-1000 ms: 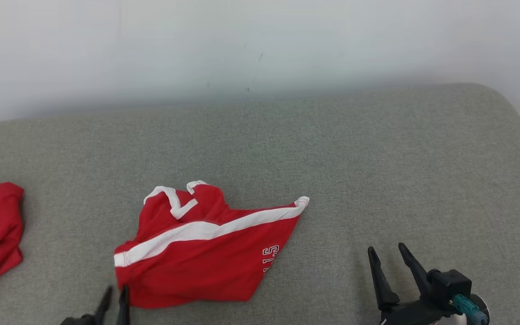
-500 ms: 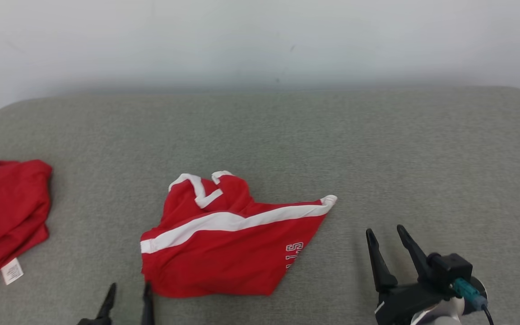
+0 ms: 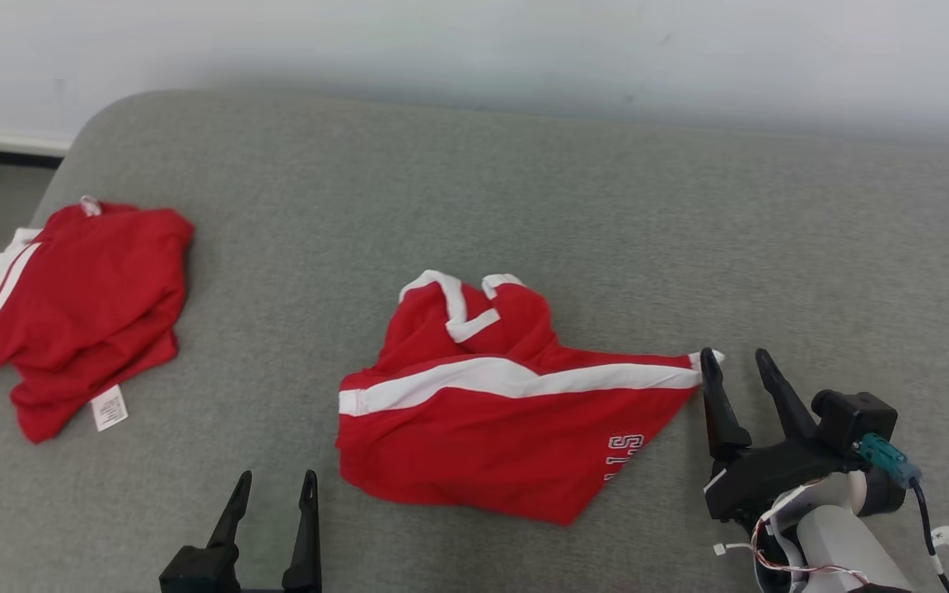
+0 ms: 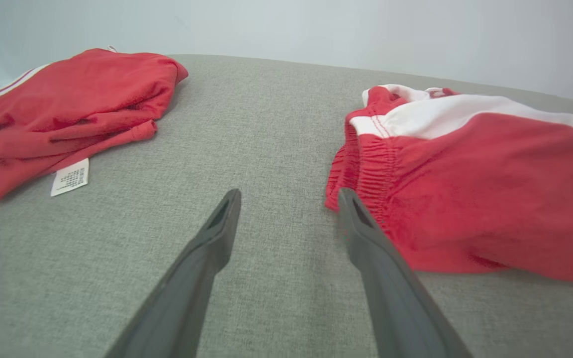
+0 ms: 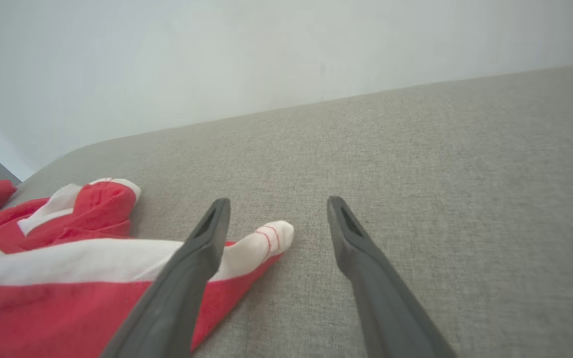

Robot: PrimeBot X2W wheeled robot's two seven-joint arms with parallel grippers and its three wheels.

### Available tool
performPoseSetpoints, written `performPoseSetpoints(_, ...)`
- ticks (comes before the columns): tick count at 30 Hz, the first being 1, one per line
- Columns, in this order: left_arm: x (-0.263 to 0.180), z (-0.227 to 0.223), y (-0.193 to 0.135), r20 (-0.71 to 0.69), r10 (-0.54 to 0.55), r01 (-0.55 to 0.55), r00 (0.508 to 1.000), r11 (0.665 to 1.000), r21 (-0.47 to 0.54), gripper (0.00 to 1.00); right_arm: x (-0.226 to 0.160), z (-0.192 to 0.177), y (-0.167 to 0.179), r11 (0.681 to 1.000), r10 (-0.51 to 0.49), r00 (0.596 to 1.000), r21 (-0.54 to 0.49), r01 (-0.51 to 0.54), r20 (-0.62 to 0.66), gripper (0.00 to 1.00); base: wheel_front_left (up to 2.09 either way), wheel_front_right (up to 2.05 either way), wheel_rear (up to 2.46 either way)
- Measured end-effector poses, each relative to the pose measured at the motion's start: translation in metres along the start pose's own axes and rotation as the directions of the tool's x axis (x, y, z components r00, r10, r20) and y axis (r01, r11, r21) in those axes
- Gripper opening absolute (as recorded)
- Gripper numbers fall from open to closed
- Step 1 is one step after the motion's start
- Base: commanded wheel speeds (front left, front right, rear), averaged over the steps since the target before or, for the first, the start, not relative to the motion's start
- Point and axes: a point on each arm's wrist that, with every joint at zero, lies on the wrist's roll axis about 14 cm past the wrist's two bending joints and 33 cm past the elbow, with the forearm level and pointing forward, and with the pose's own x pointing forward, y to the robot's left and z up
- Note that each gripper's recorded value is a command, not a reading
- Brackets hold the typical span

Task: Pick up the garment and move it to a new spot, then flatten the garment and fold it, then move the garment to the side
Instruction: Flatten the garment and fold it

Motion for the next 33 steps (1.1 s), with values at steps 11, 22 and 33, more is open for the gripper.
performPoseSetpoints(11,-0.011,-0.006,0.020,-0.021,0.073,-0.073,0.997,0.997,0.002,1.00,0.023,-0.039,0.019,0.998,0.038,0.993,0.063,-0.031,-0.115,0.00,0.00,0.00,0.00)
performPoseSetpoints(22,-0.006,0.008,0.008,0.025,0.029,-0.029,0.999,1.000,-0.001,1.00,0.013,0.054,0.014,1.000,0.026,0.985,0.013,-0.029,0.173,0.00,0.00,0.00,0.00)
performPoseSetpoints(33,-0.010,0.010,-0.019,0.041,-0.061,0.062,0.997,0.998,-0.015,1.00,-0.072,0.055,0.004,0.998,-0.038,0.976,-0.037,0.047,0.212,0.00,0.00,0.00,0.00)
